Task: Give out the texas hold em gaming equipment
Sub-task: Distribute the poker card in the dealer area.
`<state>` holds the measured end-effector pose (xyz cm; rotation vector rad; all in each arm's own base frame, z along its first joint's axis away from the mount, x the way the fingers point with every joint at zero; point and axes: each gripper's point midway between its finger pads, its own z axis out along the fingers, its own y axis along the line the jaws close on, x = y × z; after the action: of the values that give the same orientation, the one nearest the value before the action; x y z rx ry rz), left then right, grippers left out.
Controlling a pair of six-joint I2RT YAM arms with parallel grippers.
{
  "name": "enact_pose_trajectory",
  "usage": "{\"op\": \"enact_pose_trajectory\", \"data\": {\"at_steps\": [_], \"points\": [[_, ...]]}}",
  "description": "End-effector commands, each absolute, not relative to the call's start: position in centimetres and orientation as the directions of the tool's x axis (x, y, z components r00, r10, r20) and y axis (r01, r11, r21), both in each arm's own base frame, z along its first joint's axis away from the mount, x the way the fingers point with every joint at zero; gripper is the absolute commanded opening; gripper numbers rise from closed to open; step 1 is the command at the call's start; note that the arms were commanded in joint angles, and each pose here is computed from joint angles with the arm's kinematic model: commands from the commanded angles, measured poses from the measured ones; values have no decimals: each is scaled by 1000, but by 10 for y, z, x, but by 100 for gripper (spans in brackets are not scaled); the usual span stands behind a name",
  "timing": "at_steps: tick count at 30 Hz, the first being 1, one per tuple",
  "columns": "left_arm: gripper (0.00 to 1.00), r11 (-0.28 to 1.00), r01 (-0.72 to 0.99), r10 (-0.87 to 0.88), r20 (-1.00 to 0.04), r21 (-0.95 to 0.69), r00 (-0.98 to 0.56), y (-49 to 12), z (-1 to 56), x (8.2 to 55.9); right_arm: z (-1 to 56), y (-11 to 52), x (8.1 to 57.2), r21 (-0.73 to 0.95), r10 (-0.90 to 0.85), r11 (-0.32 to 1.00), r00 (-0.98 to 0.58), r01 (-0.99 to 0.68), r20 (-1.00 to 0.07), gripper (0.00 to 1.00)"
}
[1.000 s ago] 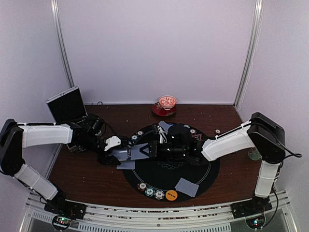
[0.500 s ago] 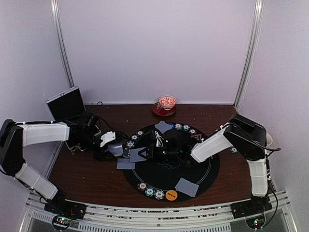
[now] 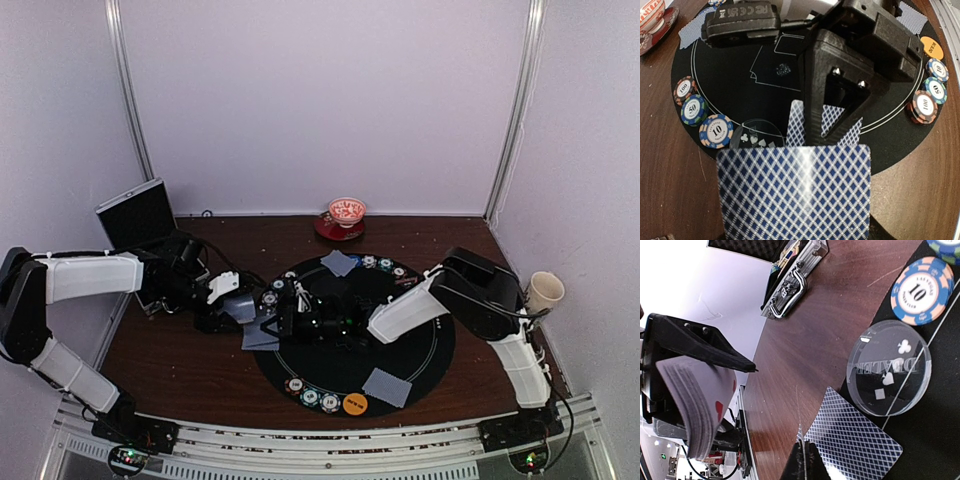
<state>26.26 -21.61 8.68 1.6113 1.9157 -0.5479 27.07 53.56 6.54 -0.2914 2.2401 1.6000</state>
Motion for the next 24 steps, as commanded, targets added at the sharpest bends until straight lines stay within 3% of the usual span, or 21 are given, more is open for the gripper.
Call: {"op": "enact_pose_trajectory", "data": {"at_steps": [1, 6, 16, 24], "points": [[58, 173, 981, 719, -692, 89, -64, -221, 105, 268, 60, 545, 267, 872, 35, 319, -915, -370, -401, 0], [58, 172, 981, 719, -692, 87, -65, -221, 105, 267, 53, 546, 268, 862, 28, 345, -914, -370, -404, 0], [58, 170, 982, 718, -692, 84, -65, -222, 104, 267, 62, 536, 276, 814, 44, 424, -889, -396, -455, 23], [58, 169, 982, 719, -692, 82, -65, -222, 104, 267, 80, 518, 282, 753, 68, 506, -851, -420, -520, 33]]}}
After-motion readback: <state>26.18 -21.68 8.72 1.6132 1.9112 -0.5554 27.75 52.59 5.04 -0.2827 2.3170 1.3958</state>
